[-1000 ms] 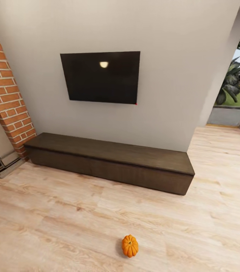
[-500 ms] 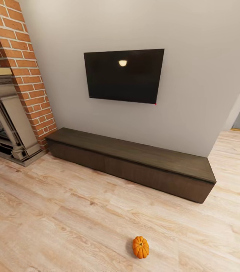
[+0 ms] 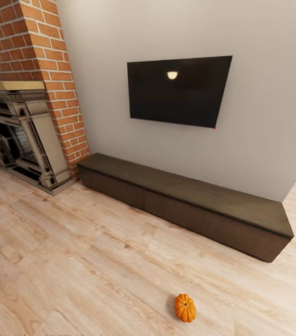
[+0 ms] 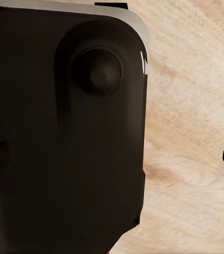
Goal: Place each of the two pumpkins and all three candles from the living room inside a cabinet in the living room (use any cabinet), then make sure every cabinet is closed, and position the cauldron so it is next to a table in the living room.
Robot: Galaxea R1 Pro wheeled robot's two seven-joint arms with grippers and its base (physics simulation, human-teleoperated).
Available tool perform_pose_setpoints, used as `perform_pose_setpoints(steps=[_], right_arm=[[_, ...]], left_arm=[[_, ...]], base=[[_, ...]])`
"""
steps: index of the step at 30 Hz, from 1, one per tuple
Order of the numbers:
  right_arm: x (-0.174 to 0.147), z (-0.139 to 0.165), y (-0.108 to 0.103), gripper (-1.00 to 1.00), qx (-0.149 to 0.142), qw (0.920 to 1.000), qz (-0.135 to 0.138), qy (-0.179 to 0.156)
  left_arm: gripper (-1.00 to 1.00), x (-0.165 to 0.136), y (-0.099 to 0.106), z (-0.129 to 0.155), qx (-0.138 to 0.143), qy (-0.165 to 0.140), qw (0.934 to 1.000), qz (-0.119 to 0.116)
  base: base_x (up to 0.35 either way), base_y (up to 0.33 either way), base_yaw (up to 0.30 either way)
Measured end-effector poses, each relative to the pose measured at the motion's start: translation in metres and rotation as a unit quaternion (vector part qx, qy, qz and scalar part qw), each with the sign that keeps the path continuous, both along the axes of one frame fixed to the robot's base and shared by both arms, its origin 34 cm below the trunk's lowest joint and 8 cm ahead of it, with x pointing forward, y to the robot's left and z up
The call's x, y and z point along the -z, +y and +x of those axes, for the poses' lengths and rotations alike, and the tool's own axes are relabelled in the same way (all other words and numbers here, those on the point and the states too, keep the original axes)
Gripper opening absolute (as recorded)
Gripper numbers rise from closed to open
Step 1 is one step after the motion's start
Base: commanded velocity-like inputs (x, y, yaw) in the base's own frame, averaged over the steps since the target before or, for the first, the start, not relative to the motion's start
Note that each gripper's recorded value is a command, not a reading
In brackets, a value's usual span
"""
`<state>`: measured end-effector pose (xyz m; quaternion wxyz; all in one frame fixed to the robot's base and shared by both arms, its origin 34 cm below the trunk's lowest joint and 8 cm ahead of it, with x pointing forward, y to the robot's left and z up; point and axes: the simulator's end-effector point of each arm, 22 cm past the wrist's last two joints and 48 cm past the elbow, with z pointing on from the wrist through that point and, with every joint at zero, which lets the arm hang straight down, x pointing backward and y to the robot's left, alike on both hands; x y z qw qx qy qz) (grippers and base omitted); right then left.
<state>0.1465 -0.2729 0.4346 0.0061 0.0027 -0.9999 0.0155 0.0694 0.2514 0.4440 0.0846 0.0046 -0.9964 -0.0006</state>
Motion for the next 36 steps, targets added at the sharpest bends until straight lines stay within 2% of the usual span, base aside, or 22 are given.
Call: perform_pose_setpoints(steps=[17, 36], right_arm=[[-0.0001, -0.0003, -0.0036, 1.00, -0.003, 1.0000, -0.002, -0.001], [-0.0002, -0.0008, -0.0029, 1.00, -0.003, 1.0000, -0.002, 0.000]], left_arm=[[1.00, -0.0001, -0.0003, -0.0004, 0.000, 0.001, 1.0000, 0.000], [1.00, -0.0001, -0.0002, -0.0006, 0.000, 0.001, 1.0000, 0.000]], base=[[0.000, 0.000, 0.026], [0.008, 0.000, 0.271]])
